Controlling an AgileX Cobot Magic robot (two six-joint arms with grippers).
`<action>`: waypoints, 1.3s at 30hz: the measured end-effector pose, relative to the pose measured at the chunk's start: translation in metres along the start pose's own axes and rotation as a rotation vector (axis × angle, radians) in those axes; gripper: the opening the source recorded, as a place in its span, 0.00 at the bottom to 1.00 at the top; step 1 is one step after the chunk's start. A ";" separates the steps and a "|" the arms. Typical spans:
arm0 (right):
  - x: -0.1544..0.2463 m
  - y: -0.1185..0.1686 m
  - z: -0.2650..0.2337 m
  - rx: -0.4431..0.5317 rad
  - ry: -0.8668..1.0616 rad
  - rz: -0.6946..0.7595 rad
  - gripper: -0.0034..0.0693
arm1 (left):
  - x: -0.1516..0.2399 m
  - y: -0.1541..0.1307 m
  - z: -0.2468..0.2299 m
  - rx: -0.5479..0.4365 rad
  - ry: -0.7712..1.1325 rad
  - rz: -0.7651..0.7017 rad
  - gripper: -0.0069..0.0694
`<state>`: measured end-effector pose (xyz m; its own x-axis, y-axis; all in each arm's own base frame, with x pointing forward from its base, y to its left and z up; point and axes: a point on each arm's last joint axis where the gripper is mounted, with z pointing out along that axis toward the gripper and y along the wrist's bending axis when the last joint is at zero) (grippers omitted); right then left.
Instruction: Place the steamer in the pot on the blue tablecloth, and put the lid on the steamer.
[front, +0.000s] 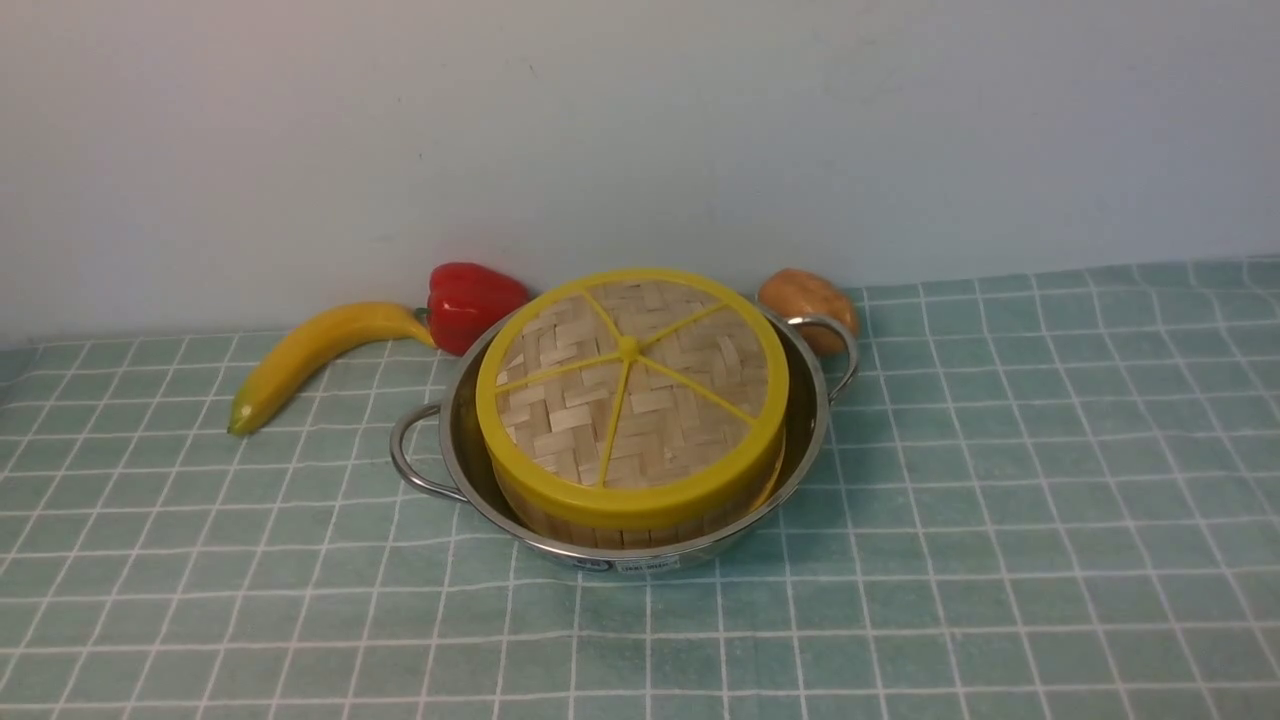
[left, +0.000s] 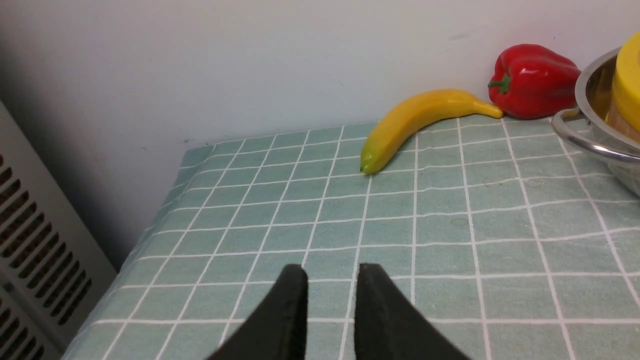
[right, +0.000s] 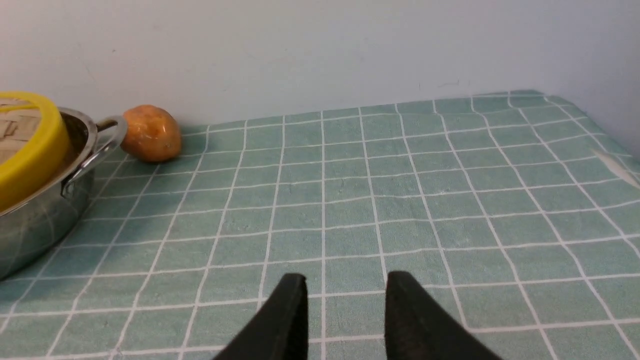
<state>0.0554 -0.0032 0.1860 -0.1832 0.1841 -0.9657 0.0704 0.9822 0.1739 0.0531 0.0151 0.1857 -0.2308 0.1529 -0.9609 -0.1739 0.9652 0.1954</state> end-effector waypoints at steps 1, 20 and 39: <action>0.000 0.000 0.000 0.000 0.000 0.000 0.38 | 0.000 0.000 0.000 0.000 0.000 0.000 0.28; 0.000 0.000 0.000 0.000 -0.001 0.000 0.38 | 0.000 0.000 0.000 0.000 0.000 -0.001 0.33; 0.000 0.000 0.000 0.000 -0.001 0.000 0.38 | 0.000 0.000 0.000 0.000 0.000 -0.002 0.36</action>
<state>0.0554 -0.0032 0.1861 -0.1825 0.1840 -0.9658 0.0702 0.9823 0.1739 0.0531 0.0151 0.1857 -0.2305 0.1511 -0.9613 -0.1743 0.9655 0.1936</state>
